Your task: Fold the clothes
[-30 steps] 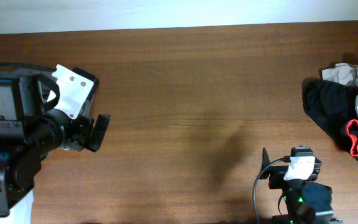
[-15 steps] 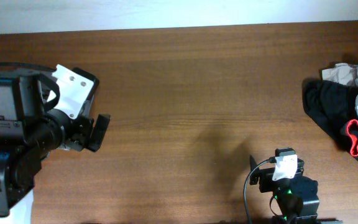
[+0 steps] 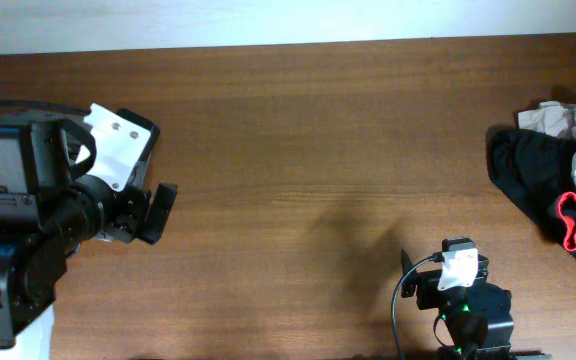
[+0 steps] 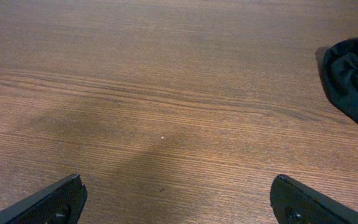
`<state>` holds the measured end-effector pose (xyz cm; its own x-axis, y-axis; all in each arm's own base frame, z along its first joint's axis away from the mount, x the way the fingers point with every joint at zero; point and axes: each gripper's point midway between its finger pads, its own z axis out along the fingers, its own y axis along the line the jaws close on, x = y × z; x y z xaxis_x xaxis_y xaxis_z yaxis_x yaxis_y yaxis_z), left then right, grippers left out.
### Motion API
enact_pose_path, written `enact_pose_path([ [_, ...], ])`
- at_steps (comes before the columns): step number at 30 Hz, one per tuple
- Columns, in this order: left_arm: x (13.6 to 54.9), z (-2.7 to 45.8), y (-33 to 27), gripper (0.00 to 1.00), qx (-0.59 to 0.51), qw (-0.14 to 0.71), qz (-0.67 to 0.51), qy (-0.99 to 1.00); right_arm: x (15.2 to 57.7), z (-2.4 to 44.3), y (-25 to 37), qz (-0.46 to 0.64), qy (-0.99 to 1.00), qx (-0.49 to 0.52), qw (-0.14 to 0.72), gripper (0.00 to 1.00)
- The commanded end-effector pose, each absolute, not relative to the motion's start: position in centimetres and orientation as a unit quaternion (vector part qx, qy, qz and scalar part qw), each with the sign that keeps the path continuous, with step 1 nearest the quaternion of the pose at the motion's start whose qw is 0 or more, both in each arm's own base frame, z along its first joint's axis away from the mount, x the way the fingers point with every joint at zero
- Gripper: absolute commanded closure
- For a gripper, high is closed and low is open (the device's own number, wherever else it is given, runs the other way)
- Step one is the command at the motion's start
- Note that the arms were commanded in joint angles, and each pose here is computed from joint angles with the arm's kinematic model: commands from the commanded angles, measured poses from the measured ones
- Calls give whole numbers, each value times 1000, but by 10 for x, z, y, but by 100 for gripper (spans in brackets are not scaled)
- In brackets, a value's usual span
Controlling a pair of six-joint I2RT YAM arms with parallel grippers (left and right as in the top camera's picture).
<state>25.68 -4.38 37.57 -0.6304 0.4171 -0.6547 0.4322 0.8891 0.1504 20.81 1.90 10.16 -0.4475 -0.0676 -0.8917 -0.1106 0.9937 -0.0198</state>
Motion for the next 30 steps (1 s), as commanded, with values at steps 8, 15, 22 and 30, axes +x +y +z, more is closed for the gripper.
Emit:
enact_pose_path([
  [8, 255, 377, -44, 1, 242, 361, -7, 901, 208, 101, 20, 24, 848, -56, 526, 1],
  [15, 255, 377, -44, 1, 242, 361, -7, 901, 208, 102, 20, 24, 848, -56, 526, 1],
  [22, 245, 378, -50, 1, 254, 363, -11, 897, 208, 101, 20, 24, 848, -56, 526, 1],
  [30, 261, 362, -38, 1, 253, 409, 40, 876, 208, 102, 20, 24, 848, -56, 526, 1],
])
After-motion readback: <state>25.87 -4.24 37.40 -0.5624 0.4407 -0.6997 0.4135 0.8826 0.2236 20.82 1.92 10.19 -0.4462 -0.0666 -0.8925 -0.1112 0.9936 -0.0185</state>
